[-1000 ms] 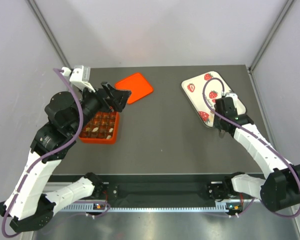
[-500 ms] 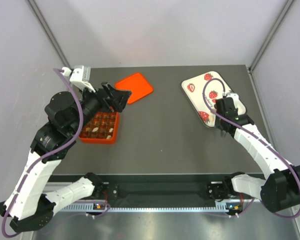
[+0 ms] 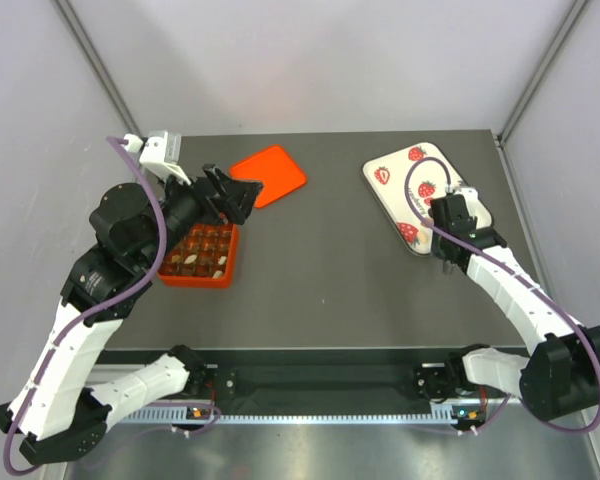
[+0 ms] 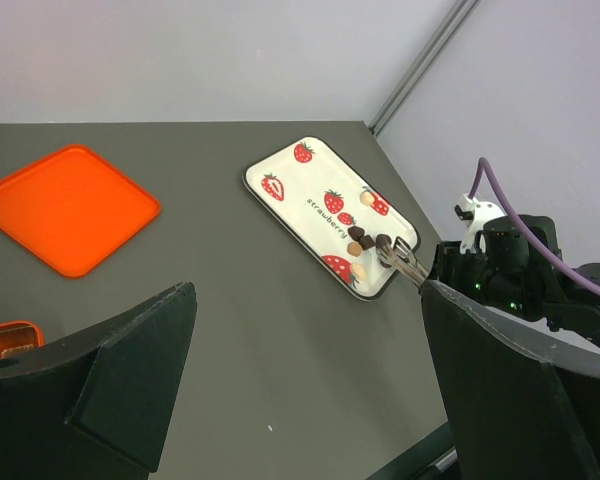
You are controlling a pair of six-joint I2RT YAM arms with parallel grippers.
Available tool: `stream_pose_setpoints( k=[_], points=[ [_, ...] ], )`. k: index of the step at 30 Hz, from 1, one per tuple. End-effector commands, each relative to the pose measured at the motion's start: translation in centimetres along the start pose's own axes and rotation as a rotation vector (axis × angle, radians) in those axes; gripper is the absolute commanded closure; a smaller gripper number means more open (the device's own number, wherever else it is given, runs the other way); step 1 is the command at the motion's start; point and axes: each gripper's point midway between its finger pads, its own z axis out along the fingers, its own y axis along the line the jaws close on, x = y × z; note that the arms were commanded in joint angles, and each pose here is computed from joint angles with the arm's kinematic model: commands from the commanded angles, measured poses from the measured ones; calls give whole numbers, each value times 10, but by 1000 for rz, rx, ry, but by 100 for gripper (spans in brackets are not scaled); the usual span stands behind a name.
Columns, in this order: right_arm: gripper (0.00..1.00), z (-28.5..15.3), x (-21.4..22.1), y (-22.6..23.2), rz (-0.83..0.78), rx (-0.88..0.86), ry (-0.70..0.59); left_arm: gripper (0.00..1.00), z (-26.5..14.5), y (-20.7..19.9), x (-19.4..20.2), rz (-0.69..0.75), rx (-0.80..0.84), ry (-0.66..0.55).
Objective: Pack the chocolate
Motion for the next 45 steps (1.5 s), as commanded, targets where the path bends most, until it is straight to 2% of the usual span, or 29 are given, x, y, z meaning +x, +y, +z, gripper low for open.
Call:
stream_pose_setpoints(
  k=[1, 25, 33, 45],
  points=[
    [59, -1, -2, -9, 21, 36, -1, 1, -2, -8, -12, -10, 35, -43],
    [64, -5, 15, 0, 41, -20, 67, 1, 2, -10, -8, -20, 50, -35],
    [67, -10, 6, -3, 49, -18, 42, 1, 3, -10, -8, -21, 49, -37],
    [68, -28, -26, 11, 58, -99, -48, 1, 4, -8, -8, -18, 41, -41]
  ],
)
